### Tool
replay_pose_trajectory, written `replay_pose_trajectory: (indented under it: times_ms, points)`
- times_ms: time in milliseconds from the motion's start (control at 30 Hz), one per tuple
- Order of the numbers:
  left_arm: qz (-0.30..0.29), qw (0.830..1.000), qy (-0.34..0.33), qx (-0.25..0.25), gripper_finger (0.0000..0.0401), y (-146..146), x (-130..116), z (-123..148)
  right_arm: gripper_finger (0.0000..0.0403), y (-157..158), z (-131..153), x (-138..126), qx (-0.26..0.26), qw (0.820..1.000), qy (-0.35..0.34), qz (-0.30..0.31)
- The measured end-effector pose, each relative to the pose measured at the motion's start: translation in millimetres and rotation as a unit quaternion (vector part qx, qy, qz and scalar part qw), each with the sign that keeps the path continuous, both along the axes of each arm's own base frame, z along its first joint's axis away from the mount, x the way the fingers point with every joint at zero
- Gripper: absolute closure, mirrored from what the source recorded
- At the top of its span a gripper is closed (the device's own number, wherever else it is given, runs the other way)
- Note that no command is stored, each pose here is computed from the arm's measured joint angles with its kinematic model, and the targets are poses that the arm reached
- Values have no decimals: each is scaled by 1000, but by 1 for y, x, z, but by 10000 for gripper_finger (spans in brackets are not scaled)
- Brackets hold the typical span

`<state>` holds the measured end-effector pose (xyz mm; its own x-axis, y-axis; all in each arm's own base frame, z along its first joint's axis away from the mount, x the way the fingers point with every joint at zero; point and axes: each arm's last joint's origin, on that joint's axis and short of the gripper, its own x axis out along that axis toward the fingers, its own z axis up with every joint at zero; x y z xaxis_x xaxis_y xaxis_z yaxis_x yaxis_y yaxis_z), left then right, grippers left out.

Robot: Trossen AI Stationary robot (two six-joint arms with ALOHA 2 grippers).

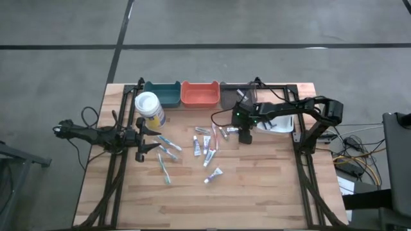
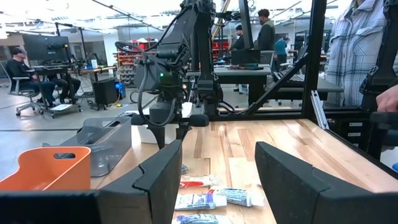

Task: Pick & Place Travel size toiletries
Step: Put the right nail cutter into the black bin

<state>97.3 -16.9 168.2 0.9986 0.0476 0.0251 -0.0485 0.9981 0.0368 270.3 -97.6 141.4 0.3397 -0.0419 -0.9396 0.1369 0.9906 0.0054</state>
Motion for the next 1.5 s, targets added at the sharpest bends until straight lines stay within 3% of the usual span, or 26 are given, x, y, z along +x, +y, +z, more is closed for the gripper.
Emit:
replay_pose_trajectory:
  times_ms: [400, 667, 1033, 1500]
  points:
    - [0, 1000, 0, 0, 192, 0, 0, 0, 245, 1, -2, -2, -1, 1000, 3, 7]
    - [0, 1000, 0, 0, 192, 0, 0, 0, 285, 0, -16, 2, 11, 1000, 18, 9]
    - [0, 1000, 0, 0, 192, 0, 0, 0, 348, -1, -14, 5, 17, 1000, 8, 4]
    - [0, 1000, 0, 0, 192, 0, 0, 0, 343, 0, -6, 4, 28, 1000, -6, 7]
